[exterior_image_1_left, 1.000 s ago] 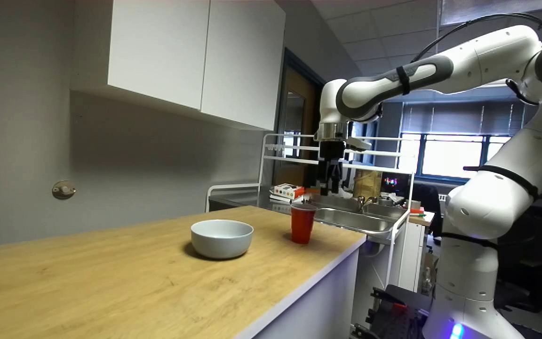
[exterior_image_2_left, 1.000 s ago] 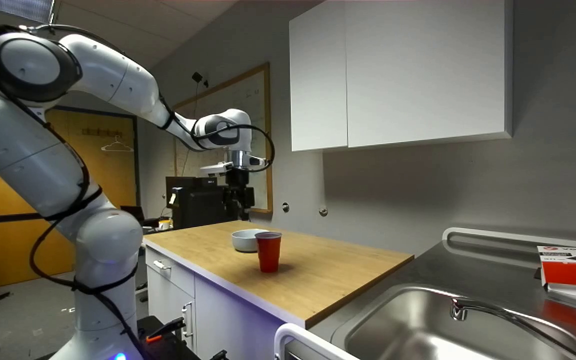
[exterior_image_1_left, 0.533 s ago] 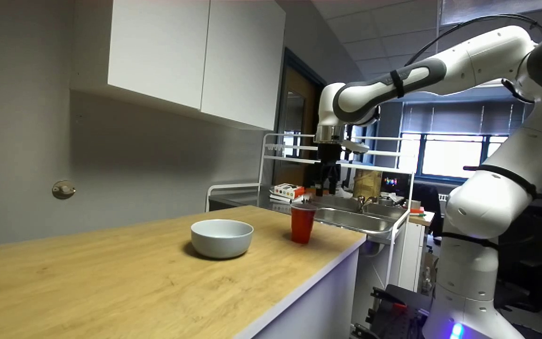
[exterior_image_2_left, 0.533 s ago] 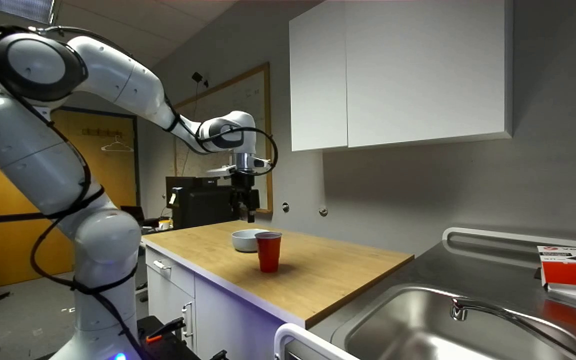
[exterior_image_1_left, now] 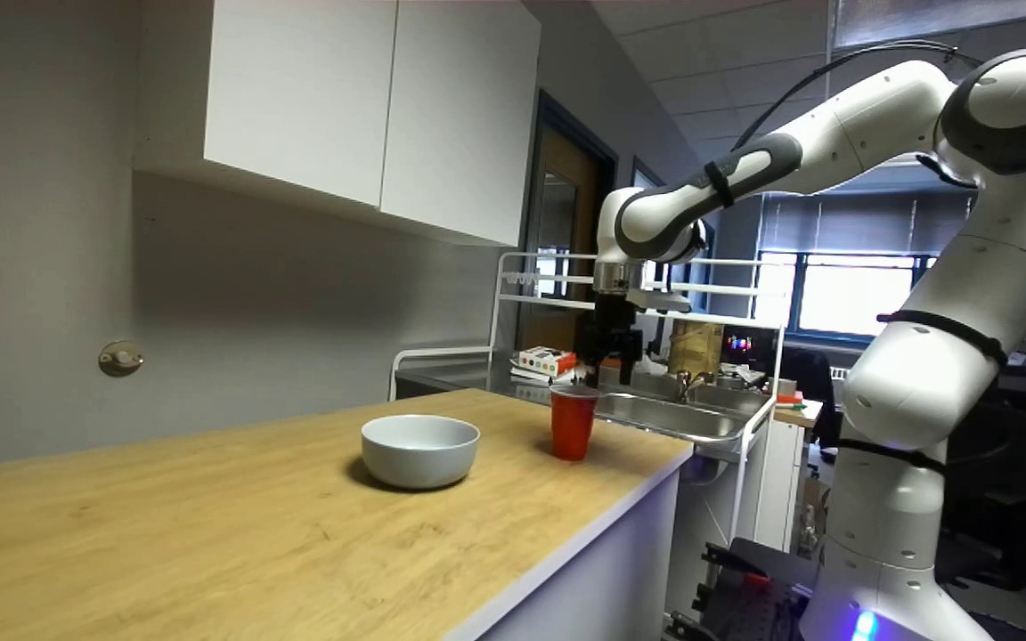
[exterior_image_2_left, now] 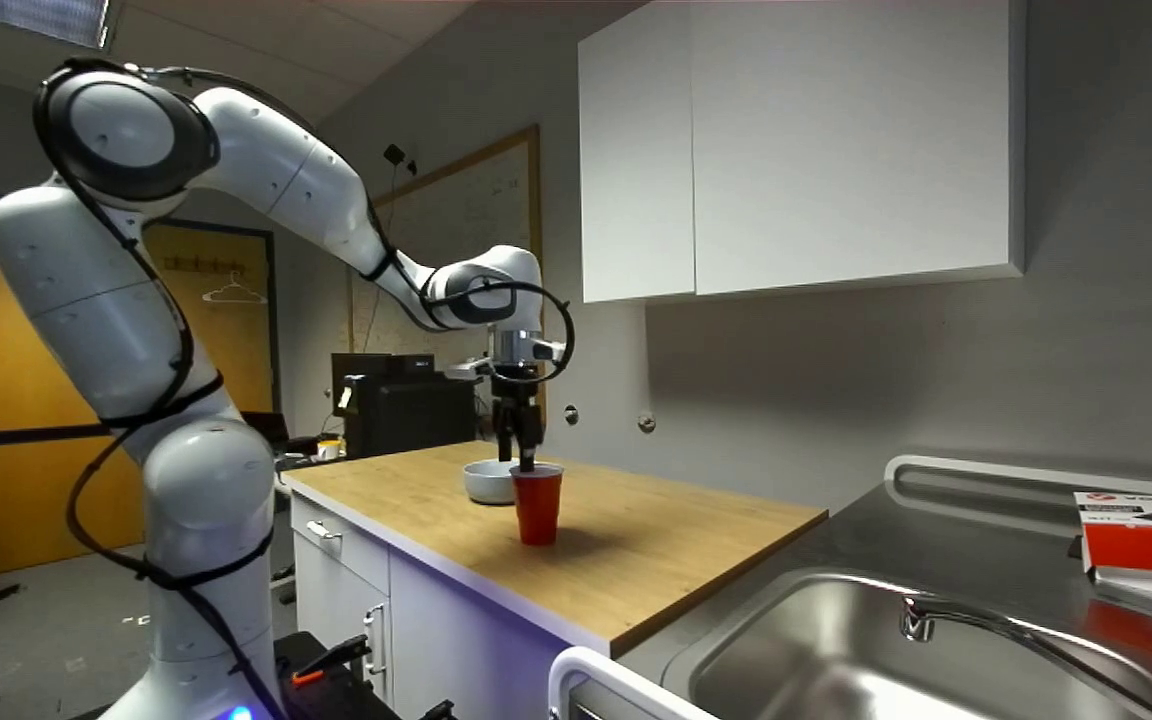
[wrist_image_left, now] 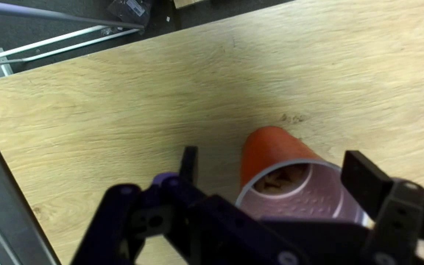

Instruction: Pour the beans from the cup into the bowl

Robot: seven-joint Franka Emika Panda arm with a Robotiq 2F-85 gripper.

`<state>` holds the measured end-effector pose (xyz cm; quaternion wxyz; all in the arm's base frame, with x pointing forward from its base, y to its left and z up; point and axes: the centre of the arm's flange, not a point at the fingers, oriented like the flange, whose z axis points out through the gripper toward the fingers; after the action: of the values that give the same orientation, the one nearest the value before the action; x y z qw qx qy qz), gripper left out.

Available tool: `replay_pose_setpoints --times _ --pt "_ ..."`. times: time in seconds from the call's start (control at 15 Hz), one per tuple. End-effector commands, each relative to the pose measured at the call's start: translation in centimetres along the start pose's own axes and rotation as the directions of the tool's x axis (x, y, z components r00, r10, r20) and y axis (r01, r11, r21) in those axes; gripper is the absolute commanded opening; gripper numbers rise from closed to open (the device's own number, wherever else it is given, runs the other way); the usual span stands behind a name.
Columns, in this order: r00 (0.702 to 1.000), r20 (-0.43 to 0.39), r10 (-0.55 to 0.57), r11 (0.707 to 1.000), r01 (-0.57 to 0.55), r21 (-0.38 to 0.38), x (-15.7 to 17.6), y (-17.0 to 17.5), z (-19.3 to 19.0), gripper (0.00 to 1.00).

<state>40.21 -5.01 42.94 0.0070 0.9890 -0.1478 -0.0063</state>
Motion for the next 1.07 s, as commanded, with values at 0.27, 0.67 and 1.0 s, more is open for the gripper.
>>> replay_pose_setpoints --times 0.27,0.67,1.0 --pt "0.986 -0.022 0.165 0.986 -0.165 0.005 3.1 0.5 3.1 1.00" --pt "0.969 -0.014 0.245 0.969 -0.245 -0.010 3.8 2.4 4.6 0.75" --pt "0.962 -0.012 0.272 0.962 -0.272 -0.012 3.9 3.4 4.5 0.46"
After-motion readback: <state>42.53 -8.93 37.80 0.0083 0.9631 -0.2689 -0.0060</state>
